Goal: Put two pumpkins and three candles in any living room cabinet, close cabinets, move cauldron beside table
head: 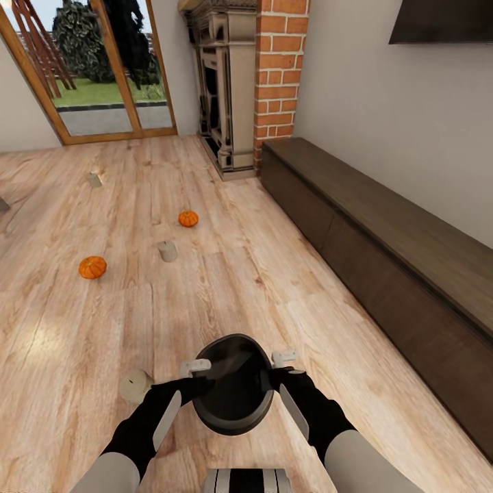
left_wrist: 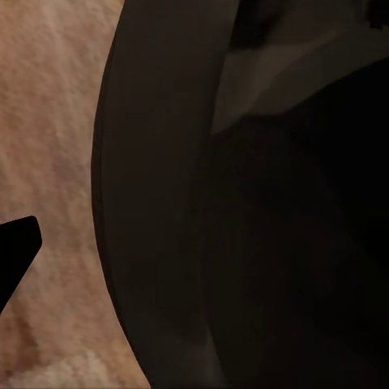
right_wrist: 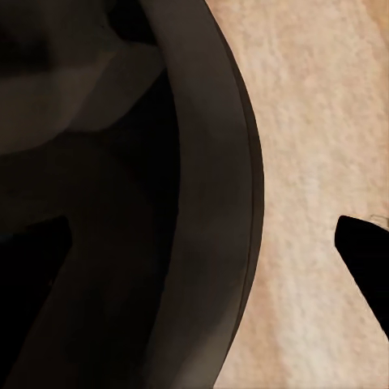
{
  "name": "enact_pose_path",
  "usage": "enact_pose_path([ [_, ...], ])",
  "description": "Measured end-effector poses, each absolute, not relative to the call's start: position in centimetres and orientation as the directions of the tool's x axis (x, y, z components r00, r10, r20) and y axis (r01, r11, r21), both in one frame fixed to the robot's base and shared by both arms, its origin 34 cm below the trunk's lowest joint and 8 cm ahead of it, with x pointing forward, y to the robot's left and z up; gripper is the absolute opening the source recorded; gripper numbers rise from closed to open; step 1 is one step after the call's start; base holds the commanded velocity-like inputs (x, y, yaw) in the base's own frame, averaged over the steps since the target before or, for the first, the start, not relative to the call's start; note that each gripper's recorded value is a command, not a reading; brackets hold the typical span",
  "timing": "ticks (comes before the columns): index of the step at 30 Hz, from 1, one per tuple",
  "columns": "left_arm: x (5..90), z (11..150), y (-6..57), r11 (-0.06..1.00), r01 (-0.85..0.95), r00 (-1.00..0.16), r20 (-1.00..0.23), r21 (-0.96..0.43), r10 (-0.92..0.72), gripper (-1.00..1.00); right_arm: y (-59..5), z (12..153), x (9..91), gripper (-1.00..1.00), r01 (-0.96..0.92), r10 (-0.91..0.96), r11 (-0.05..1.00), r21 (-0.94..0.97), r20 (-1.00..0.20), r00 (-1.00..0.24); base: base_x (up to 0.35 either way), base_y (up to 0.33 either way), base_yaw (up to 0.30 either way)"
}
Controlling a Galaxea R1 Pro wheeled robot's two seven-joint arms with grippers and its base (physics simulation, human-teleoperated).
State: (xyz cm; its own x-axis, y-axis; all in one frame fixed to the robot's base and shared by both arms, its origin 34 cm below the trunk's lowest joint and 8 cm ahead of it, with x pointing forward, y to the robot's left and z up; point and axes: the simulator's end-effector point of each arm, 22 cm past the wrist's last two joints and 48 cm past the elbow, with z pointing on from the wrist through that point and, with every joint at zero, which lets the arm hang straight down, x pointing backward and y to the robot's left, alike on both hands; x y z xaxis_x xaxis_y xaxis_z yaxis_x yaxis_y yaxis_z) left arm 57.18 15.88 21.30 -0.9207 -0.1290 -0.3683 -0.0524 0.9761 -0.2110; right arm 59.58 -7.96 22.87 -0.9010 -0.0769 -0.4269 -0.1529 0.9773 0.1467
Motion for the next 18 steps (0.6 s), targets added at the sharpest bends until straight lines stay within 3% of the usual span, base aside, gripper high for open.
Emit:
enact_pose_path([
  [12,57.26,21.36,15.91,0.976,-0.052,-0.92,-0.37,-0.21,-0.128,1.0,-8.28,22.87,59.68,-1.0,-0.163,-0.093,0.978,0.129,-0.43,-0.898,0.0,0.0,0.0],
  [13,57.25,21.35,15.91,0.976,-0.052,-0.92,-0.37,-0.21,-0.128,-1.0,-8.27,22.87,59.68,-1.0,-0.163,-0.093,0.978,0.129,-0.43,-0.898,0.0,0.0,0.0],
  [18,57.24,21.32,16.11,0.979,-0.045,-0.921,-0.372,-0.2,-0.119,-1.0,-8.68,22.85,59.8,-1.0,-0.167,-0.105,0.98,0.108,-0.432,-0.896,0.0,0.0,0.0],
])
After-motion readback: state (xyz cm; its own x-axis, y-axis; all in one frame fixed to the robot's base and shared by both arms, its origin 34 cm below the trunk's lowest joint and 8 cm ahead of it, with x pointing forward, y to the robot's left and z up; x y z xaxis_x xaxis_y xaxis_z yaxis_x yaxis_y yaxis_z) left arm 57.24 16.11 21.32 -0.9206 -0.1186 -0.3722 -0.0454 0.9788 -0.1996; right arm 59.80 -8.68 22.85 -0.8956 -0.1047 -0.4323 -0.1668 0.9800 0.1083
